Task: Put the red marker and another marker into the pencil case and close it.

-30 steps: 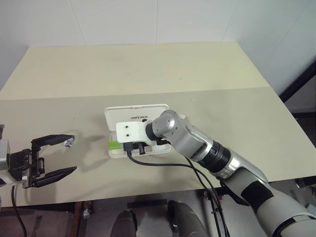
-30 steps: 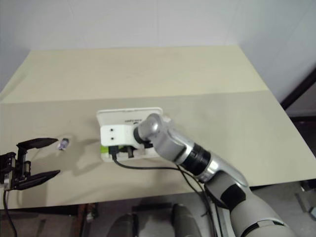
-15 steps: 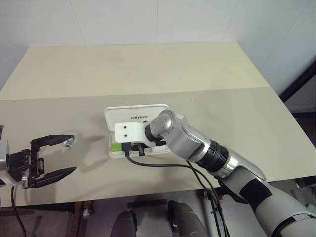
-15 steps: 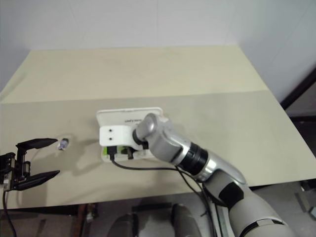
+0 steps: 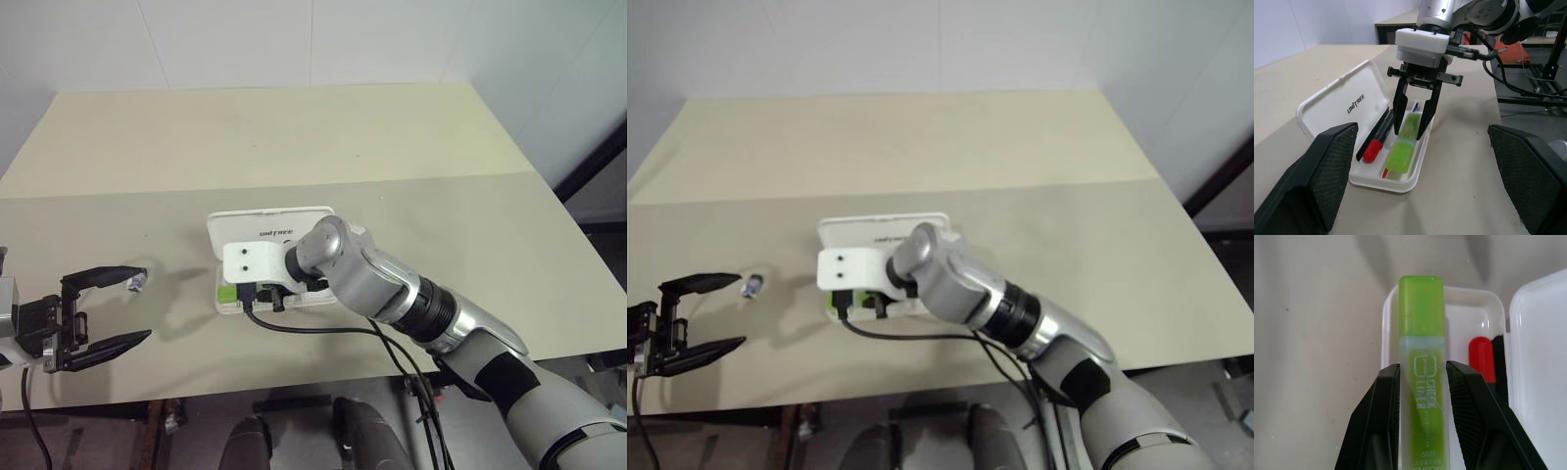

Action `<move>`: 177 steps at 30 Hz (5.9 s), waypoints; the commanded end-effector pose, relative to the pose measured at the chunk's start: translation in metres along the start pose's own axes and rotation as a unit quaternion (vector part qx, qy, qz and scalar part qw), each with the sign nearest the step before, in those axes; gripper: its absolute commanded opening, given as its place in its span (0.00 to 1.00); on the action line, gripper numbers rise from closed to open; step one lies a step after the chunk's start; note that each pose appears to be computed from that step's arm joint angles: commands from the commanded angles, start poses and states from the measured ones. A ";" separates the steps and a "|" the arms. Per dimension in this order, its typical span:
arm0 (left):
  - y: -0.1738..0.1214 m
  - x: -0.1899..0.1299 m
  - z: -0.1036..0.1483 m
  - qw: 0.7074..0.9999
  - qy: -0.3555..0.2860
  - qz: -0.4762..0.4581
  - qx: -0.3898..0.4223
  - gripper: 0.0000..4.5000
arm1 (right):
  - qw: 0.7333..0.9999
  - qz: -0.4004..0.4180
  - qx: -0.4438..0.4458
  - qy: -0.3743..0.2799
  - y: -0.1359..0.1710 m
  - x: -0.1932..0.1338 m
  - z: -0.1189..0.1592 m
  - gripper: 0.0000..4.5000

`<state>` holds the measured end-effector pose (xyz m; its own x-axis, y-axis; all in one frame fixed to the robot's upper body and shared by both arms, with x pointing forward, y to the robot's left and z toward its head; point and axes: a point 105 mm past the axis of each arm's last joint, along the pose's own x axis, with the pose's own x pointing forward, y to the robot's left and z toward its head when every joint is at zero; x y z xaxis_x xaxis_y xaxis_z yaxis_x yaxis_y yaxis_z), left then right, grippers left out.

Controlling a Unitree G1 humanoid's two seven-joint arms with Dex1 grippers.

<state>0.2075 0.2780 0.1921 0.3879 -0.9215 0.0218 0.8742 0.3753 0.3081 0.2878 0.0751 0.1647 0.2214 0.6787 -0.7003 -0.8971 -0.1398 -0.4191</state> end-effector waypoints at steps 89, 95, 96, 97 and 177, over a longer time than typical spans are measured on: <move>0.044 0.000 -0.122 0.789 0.206 0.536 -0.219 0.58 | 0.942 -0.144 0.042 -0.300 0.013 -0.174 -0.091 1.00; 0.045 0.006 -0.117 0.801 0.200 0.525 -0.209 0.14 | 0.942 -0.148 0.042 -0.298 0.011 -0.175 -0.093 1.00; 0.047 0.007 -0.116 0.802 0.198 0.524 -0.207 0.07 | 0.942 -0.148 0.042 -0.298 0.011 -0.176 -0.093 1.00; 0.049 0.007 -0.114 0.805 0.193 0.523 -0.203 0.07 | 0.942 -0.149 0.043 -0.297 0.010 -0.176 -0.093 1.00; -0.008 0.238 -0.052 0.969 0.219 -0.110 0.004 0.07 | 0.917 -0.165 0.160 -0.325 0.055 -0.224 -0.176 1.00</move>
<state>0.3124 0.0642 0.1390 0.2848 -0.8392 -0.4634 0.9525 0.1933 0.2352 0.2579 -0.2136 0.1888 0.3228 0.9457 -0.0386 -0.9196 0.3037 -0.2492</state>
